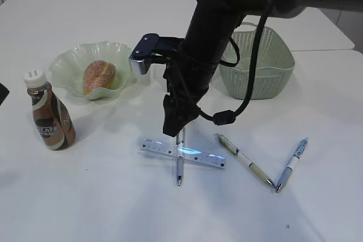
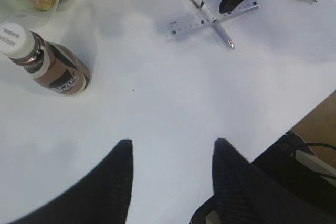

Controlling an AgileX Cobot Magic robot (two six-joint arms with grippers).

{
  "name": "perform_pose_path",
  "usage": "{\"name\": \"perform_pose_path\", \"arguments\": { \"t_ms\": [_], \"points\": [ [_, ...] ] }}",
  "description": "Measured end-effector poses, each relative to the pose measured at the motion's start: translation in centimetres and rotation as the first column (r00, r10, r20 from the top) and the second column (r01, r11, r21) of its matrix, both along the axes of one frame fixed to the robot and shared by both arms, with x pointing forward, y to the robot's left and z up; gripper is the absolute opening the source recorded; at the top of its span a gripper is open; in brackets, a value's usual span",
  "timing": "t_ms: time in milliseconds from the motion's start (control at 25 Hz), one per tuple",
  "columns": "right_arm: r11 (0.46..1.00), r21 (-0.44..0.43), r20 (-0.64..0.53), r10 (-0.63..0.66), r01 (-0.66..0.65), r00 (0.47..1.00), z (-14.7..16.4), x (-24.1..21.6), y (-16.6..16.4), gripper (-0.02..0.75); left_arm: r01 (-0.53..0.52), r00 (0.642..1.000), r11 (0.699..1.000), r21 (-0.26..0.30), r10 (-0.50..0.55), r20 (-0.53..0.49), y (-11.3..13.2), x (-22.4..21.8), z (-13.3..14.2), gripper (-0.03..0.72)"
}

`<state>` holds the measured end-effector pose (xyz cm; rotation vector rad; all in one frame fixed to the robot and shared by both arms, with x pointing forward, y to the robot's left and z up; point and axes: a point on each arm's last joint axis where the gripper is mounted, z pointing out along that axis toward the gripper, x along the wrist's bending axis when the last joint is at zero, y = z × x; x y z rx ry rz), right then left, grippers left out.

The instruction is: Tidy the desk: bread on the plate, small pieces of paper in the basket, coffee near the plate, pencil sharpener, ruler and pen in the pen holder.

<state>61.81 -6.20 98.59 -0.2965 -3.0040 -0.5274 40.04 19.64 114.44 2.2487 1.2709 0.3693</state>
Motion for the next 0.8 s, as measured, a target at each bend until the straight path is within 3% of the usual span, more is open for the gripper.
{"name": "perform_pose_path", "arguments": {
  "t_ms": [240,800],
  "points": [
    [1.0,-0.003,-0.01,-0.011,0.011,1.0,-1.9,0.6,0.3,0.515,0.0,1.0,1.0,0.0,0.0,0.0,0.0,0.0,0.0,0.341],
    [0.999,0.013,-0.027,-0.032,0.033,0.999,-4.3,1.2,0.9,0.521,-0.002,1.0,1.0,0.014,0.002,0.009,0.1,0.1,0.0,0.341]
  ]
}}
